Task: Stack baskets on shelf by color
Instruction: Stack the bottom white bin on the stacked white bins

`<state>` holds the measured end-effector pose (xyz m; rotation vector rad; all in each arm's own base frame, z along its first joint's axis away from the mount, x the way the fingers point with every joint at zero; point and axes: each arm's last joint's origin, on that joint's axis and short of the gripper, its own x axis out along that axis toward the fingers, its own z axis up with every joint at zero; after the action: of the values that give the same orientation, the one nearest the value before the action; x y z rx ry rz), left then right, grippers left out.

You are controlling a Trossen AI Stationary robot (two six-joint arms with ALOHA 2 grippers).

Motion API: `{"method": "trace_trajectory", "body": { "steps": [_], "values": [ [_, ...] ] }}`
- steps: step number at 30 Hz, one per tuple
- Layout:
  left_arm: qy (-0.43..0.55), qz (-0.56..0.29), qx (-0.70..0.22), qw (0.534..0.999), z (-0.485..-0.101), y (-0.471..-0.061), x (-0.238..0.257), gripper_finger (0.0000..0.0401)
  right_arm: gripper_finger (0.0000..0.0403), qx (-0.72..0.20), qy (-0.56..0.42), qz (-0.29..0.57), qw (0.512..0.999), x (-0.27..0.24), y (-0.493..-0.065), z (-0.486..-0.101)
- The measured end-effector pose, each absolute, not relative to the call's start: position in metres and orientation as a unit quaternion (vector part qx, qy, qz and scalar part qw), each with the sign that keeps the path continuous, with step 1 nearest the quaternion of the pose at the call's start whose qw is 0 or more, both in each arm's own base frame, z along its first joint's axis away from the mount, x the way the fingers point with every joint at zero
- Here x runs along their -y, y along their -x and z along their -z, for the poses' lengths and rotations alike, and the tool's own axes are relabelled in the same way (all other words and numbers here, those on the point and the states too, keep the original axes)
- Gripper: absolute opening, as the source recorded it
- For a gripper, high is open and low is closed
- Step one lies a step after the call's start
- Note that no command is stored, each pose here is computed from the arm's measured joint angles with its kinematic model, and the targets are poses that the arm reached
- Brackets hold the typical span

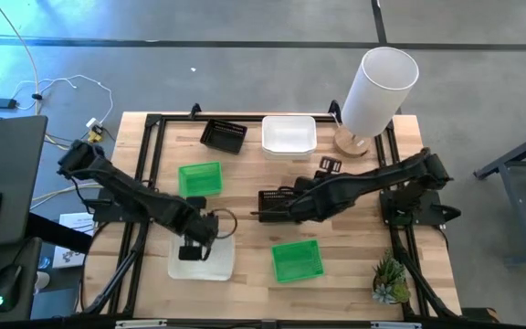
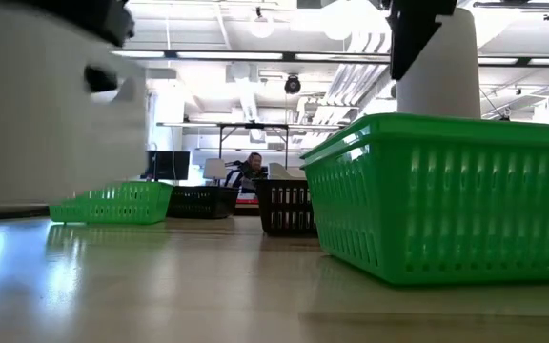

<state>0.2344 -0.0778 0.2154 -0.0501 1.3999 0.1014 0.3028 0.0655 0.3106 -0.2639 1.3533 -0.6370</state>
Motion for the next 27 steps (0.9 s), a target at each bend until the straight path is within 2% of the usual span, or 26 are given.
{"method": "trace_trajectory", "body": {
  "steps": [10, 27],
  "values": [
    [0.035, -0.064, -0.591, 0.804, -0.246, -0.229, 0.023, 0.0000, 0.0113, -0.562, 0.132, 0.327, 0.748, -0.057, -0.290, -0.331],
    [0.002, -0.159, -0.463, 0.872, -0.279, -0.237, -0.082, 0.0000, 0.0113, -0.566, 0.160, 0.363, 0.723, -0.019, -0.296, -0.334]
  ]
}}
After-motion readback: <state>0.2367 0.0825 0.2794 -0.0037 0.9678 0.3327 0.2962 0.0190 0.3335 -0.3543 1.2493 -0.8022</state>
